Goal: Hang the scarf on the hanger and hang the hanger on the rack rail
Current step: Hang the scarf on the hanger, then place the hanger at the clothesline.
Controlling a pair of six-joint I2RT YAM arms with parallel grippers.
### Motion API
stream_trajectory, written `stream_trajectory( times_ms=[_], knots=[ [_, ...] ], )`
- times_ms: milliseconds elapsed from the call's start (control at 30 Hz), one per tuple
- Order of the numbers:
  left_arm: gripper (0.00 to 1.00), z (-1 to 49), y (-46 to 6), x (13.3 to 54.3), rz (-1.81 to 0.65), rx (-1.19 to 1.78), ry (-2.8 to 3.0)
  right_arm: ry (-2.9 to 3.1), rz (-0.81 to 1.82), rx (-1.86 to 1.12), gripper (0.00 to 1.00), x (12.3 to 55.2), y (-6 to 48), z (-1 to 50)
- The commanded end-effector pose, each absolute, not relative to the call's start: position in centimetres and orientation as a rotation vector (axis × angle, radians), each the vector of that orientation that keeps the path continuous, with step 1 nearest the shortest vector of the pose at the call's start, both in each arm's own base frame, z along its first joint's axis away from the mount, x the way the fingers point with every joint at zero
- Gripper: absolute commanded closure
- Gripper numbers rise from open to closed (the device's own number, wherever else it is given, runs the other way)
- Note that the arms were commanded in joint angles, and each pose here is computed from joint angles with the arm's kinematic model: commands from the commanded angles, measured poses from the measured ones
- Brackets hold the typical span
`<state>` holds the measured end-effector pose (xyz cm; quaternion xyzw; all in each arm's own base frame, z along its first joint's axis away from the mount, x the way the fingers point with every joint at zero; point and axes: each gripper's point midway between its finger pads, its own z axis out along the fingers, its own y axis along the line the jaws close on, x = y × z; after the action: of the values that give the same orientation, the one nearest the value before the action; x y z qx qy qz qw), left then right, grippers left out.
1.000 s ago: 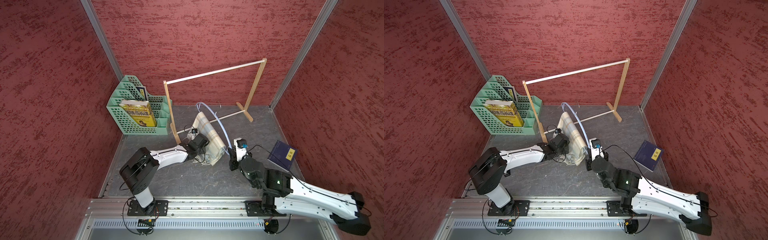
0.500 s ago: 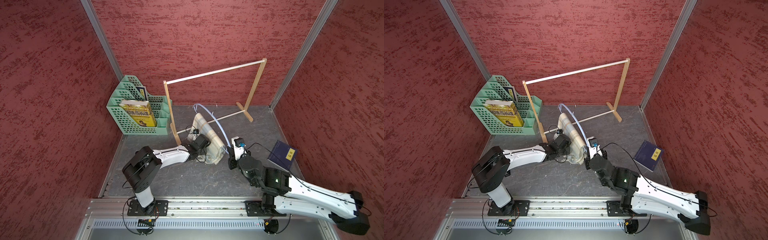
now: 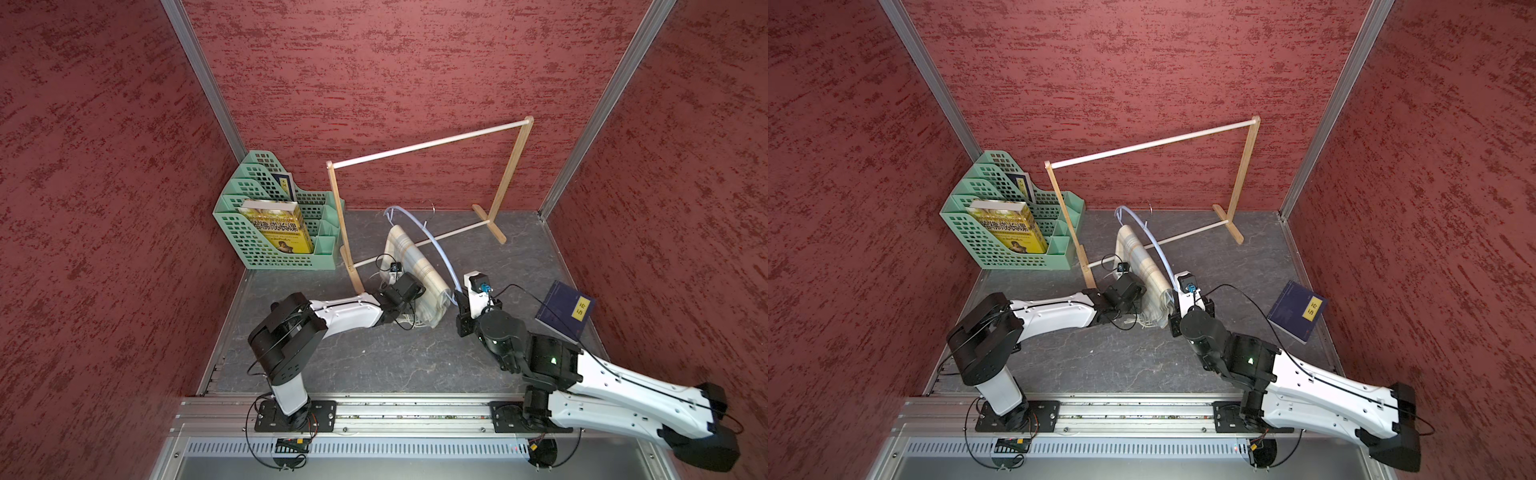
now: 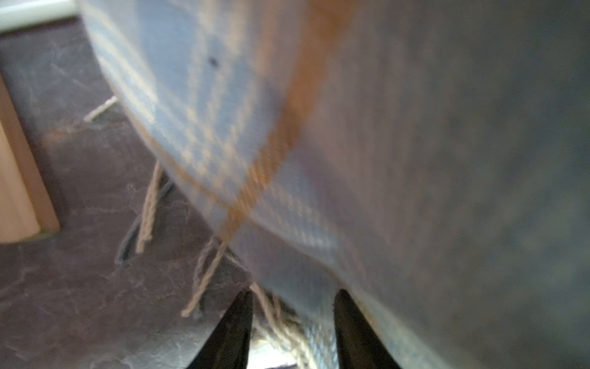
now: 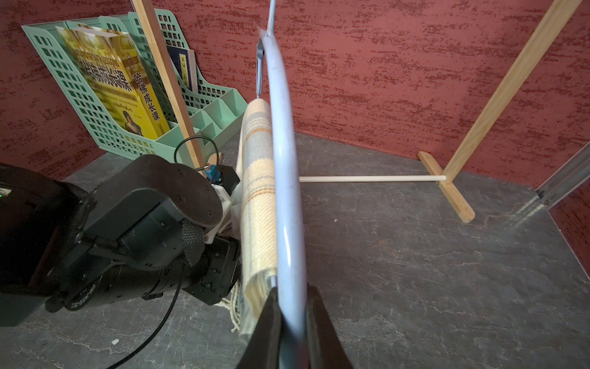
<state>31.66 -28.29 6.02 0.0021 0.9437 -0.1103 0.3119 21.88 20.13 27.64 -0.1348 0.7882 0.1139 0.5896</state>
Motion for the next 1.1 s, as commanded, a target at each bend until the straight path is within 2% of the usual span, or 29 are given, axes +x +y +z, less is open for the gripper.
stream_trajectory(
  times_ms=[0,67,200,467,567,800,1067],
  knots=[
    [0.40,5.6,-28.3,30.9,-0.254,0.033,2.505,1.698,0.385,-0.148,1.00,22.4,19.5,33.5],
    [0.35,5.8,-28.2,30.5,-0.241,0.038,2.500,1.696,0.388,-0.149,1.00,22.4,19.6,33.5],
    [0.33,7.7,-27.5,30.0,-0.213,0.043,2.467,1.688,0.386,-0.151,1.00,22.5,19.6,33.7],
    [0.33,16.6,-22.7,28.5,-0.178,0.021,2.258,1.665,0.312,-0.172,1.00,23.9,19.0,36.6],
    [0.28,18.7,-20.3,28.3,-0.185,-0.019,2.207,1.676,0.295,-0.197,1.00,24.9,19.3,37.5],
    [0.26,20.5,-16.2,28.7,-0.174,-0.103,2.161,1.715,0.273,-0.263,1.00,28.6,20.8,39.5],
    [0.27,22.1,-15.2,29.2,-0.177,-0.126,2.133,1.705,0.281,-0.310,1.00,32.7,22.8,42.3]
  ],
)
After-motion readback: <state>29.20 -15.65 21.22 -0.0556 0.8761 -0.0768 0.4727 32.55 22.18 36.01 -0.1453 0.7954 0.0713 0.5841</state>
